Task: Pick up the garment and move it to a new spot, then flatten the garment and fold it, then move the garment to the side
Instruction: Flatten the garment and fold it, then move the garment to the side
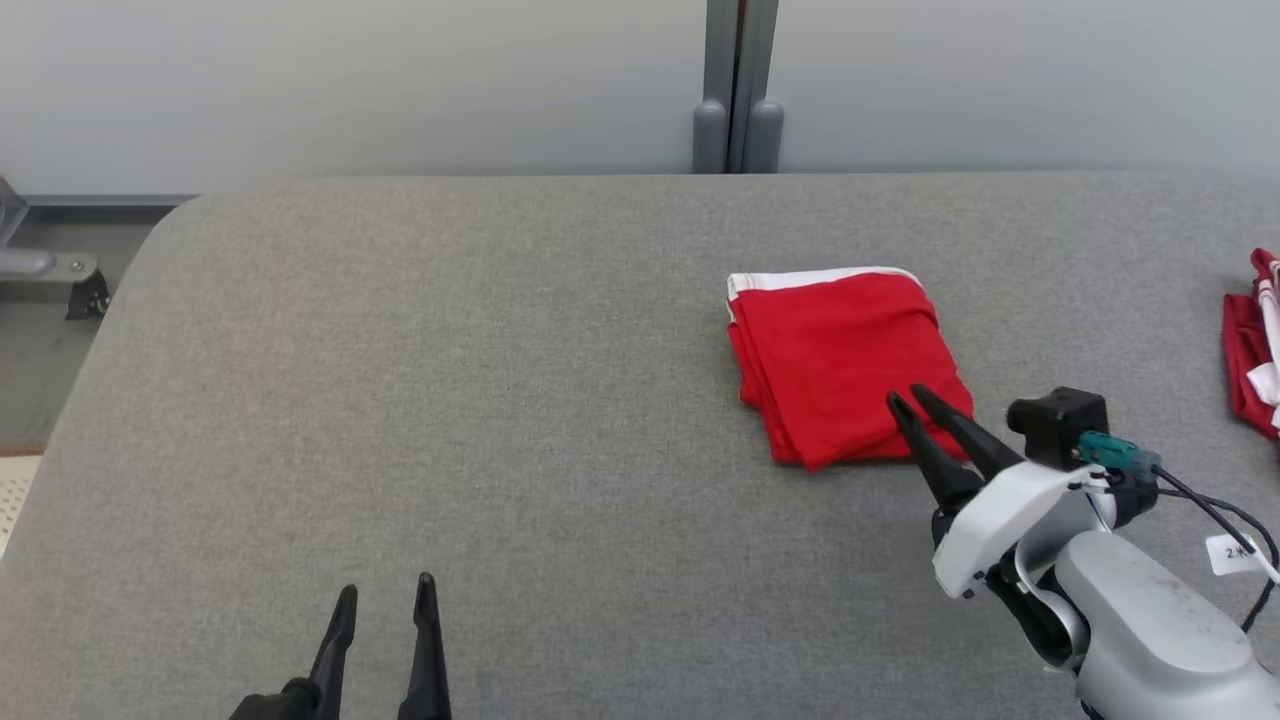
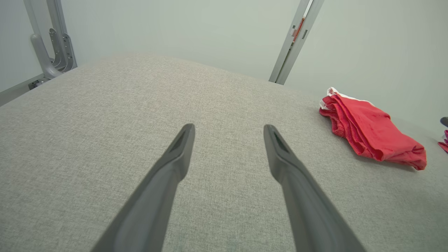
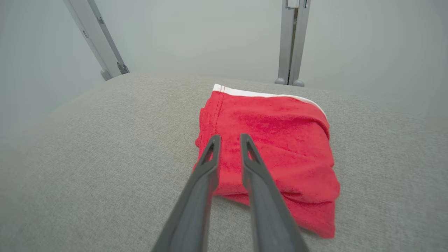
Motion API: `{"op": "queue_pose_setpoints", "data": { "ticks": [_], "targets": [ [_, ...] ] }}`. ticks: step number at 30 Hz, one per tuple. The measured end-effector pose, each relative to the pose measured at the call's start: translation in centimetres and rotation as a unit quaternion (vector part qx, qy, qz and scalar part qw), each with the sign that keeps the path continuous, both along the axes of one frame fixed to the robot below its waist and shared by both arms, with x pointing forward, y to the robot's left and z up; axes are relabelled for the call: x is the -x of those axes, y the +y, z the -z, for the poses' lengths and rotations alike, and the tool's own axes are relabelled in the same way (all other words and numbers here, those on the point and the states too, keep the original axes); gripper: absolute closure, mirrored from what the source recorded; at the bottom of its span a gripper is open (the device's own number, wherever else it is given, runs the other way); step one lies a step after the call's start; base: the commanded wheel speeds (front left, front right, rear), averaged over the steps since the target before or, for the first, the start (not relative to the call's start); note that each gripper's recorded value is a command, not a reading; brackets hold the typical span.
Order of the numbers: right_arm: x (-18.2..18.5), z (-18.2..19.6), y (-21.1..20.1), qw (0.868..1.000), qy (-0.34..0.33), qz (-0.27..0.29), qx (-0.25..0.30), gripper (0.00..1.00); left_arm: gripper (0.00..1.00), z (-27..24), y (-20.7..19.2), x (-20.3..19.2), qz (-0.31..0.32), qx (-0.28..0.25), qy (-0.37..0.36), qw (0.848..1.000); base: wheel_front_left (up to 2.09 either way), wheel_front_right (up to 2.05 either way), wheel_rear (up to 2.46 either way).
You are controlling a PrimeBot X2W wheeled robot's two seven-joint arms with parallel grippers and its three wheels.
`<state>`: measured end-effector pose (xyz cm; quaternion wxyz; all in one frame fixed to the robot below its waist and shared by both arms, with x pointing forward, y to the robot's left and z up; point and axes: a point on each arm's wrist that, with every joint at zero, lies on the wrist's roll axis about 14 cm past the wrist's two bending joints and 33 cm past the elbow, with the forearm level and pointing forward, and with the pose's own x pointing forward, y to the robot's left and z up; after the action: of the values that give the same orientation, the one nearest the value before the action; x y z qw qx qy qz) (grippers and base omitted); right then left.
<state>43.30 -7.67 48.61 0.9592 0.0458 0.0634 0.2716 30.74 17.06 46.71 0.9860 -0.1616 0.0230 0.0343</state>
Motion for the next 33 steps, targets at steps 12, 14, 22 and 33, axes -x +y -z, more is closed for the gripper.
{"op": "queue_pose_setpoints", "data": {
  "ticks": [12,14,22,33],
  "targets": [
    [4.4,-5.3,-7.7,0.983,-0.122,0.134,-0.016,0.0,0.0,-1.0,1.3,1.6,0.001,-0.026,-0.024,0.999,0.0,0.0,0.0],
    [5.5,-5.5,-8.4,0.979,-0.129,0.155,-0.029,0.0,0.0,-1.2,1.5,1.7,0.0,-0.028,-0.027,0.999,0.0,0.0,0.0],
    [7.9,-3.5,-9.0,0.977,-0.112,0.179,-0.013,0.0,0.0,-0.9,1.3,1.9,0.011,-0.032,-0.024,0.999,0.0,0.0,0.0],
    [8.2,-2.0,-9.4,0.975,-0.088,0.203,-0.018,0.0,0.0,-0.5,0.8,1.7,0.022,-0.032,-0.016,0.999,0.0,0.0,0.0]
  ]
}}
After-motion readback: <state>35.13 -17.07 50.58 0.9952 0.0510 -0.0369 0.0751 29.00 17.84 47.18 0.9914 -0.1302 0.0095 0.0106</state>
